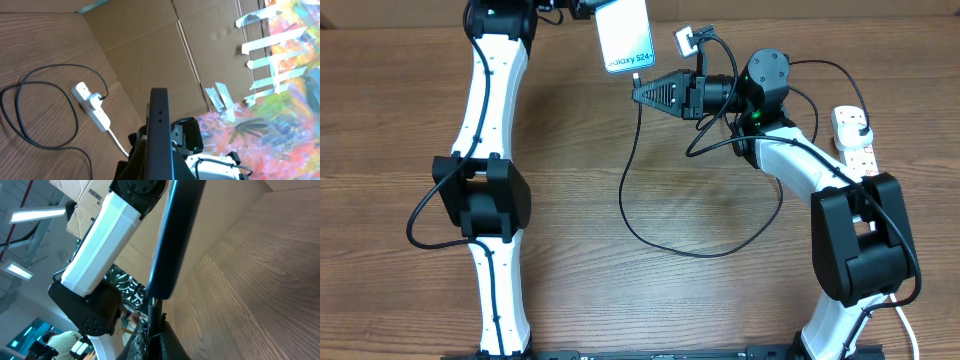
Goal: Plug charger to phone and switch on socket
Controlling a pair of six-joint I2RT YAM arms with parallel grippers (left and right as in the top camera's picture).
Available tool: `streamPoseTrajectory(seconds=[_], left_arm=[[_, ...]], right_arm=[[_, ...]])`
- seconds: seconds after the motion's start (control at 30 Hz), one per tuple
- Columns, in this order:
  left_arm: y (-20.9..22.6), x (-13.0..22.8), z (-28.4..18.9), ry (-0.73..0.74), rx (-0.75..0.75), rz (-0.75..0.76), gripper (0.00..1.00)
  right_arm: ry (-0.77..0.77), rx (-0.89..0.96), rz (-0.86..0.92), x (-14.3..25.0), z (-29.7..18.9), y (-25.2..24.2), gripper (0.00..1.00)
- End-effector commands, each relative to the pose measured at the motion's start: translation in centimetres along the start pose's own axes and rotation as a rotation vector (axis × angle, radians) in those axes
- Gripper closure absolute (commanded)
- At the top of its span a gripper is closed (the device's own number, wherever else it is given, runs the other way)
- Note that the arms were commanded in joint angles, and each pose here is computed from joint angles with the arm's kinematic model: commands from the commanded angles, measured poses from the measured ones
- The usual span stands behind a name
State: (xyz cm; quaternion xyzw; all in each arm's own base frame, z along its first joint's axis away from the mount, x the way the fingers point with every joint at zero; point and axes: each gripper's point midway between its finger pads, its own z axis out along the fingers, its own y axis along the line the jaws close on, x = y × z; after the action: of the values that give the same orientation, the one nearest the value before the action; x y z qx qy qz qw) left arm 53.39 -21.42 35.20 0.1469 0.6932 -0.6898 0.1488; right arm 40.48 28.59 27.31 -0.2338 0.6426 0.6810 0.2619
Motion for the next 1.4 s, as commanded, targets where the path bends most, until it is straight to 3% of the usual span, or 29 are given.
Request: streamPoseTrajectory(seconds=[0.0, 1.37], left_arm=[[-1.1, 0.0, 0.4, 0.008, 0.007, 0.059, 0.96], [-1.7, 1.4, 1.6, 0.077, 0.043, 0.097, 0.96]], right_arm=[[-0.013, -0.004, -0.026, -0.7, 0.2, 0.4, 0.96], [-0.028, -0.005, -0.033, -1.2, -0.3, 0.6, 0.96]])
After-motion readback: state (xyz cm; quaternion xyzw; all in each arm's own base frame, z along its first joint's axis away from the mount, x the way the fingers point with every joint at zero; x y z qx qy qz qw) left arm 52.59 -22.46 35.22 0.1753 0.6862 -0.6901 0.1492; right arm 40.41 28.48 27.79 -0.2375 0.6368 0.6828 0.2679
